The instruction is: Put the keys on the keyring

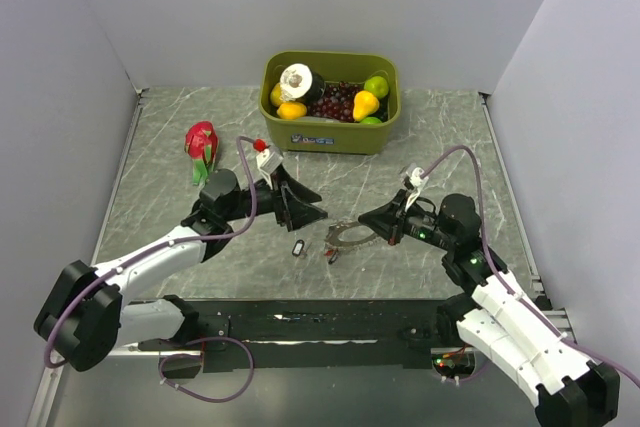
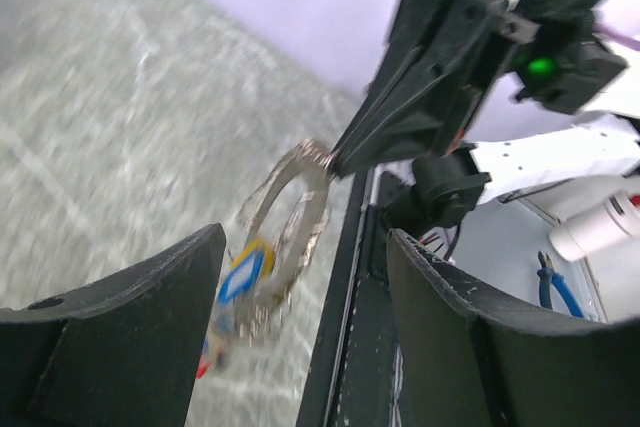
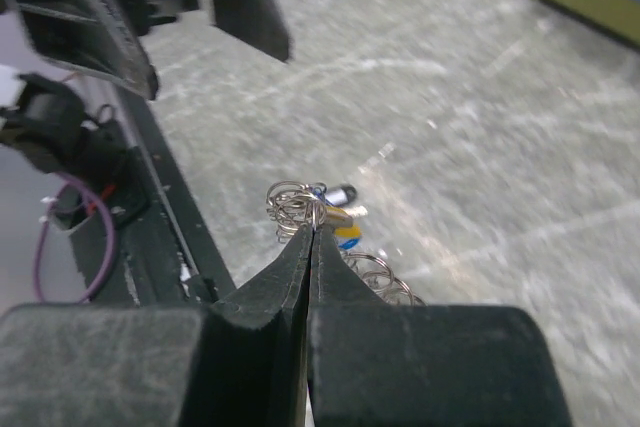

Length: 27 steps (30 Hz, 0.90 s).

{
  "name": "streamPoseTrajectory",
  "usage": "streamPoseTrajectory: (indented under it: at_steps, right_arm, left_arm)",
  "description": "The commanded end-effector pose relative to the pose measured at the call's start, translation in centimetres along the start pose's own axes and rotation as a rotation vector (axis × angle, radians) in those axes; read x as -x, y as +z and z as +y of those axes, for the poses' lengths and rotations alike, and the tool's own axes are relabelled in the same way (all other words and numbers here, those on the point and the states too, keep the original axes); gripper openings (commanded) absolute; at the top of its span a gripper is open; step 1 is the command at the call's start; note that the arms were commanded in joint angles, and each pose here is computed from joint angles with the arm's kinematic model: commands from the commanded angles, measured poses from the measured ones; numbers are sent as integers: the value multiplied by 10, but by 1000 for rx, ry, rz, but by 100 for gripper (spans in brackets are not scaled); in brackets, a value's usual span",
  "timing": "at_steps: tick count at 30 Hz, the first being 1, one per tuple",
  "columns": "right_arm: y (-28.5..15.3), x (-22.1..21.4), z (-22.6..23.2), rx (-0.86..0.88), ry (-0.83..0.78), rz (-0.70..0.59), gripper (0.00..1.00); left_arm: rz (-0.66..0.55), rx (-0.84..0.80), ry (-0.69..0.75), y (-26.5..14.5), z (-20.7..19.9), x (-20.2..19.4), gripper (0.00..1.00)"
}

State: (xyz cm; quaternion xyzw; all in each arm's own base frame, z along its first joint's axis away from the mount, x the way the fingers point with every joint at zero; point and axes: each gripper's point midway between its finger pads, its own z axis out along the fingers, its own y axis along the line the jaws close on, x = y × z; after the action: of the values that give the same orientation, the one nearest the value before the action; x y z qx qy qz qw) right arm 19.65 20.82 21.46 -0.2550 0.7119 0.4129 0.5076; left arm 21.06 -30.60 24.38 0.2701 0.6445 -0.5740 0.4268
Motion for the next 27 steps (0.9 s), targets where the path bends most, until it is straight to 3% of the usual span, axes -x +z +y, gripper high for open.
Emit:
streamPoseTrajectory:
  at_steps: [1,5,9,14,27]
  right_arm:
    - [-1,35,34,169,-126,-144,0]
    - [-3,40,48,234,-150,-157,0]
    - [-3,41,57,276,-153,-156,0]
    - [-4,43,63,299,-160,-154,0]
    - [-6,43,65,301,-162,-164,0]
  left_arm:
    - [-86,-147,165,10,-32,32,71]
    - [-88,-227,240,15,-46,33,71]
    - [-6,-282,244,32,-52,24,69]
    - [63,-338,248,42,-58,15,50]
    - [197,-310,255,40,-49,-12,53]
